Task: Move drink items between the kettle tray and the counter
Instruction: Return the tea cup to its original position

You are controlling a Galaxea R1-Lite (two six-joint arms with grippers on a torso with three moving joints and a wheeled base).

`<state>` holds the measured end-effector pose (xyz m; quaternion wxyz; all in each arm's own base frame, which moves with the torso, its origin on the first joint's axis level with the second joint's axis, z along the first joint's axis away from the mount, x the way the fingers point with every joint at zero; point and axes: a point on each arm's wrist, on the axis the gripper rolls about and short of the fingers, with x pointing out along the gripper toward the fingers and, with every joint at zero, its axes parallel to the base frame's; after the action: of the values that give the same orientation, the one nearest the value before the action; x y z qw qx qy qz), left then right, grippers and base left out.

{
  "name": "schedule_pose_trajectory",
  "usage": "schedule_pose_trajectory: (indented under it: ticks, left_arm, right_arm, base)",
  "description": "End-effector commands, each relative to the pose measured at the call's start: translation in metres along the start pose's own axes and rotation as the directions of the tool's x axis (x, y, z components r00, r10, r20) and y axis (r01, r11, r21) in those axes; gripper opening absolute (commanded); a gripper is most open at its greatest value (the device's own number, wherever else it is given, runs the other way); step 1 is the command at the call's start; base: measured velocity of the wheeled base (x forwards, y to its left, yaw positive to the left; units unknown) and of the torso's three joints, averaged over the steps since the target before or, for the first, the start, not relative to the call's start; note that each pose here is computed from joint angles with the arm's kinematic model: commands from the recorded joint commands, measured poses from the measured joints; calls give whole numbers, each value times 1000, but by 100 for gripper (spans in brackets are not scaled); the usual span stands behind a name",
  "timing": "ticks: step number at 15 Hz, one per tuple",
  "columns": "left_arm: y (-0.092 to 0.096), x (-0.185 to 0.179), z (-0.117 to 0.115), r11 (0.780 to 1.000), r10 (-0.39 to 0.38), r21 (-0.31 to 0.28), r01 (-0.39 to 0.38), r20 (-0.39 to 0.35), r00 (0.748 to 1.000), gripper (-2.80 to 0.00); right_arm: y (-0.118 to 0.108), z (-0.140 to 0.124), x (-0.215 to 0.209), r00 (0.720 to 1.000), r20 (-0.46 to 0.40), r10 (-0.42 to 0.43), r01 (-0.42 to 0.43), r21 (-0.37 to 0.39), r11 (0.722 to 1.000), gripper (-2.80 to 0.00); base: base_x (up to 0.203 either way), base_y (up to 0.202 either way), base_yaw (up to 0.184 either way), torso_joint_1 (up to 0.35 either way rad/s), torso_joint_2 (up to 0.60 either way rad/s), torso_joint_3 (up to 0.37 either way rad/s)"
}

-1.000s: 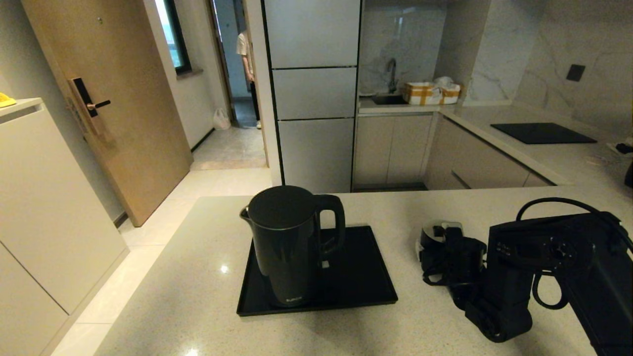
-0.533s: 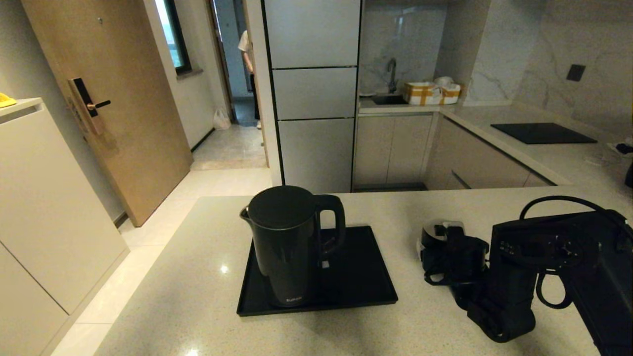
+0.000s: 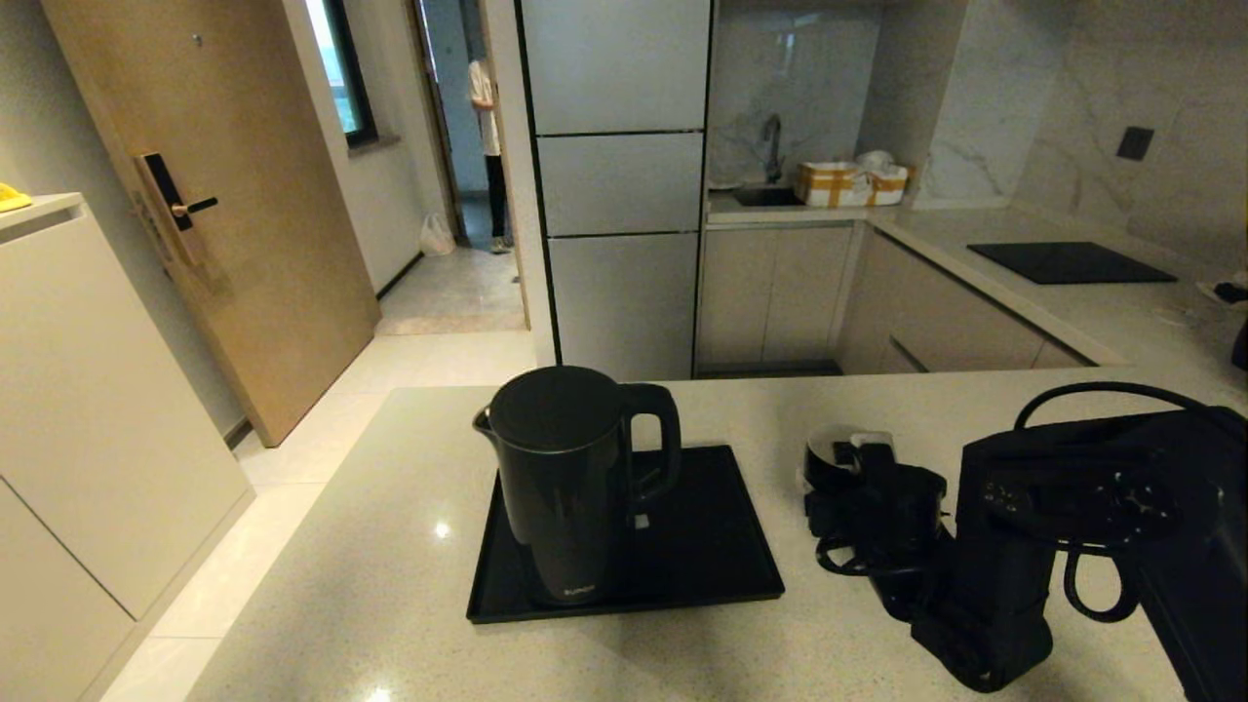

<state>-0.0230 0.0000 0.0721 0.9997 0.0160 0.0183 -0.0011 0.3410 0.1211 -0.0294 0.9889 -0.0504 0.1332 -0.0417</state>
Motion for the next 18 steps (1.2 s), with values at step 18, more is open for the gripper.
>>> schedule_pose_trajectory:
  ticks: [18]
  left_arm:
    - [0,0,0,1000,0,0,0,0,1000,-280]
  right_arm:
    - [102,-3,-56,976,65,206,-202,-53,978,-280]
  base:
    - [0,0,0,0,0,0]
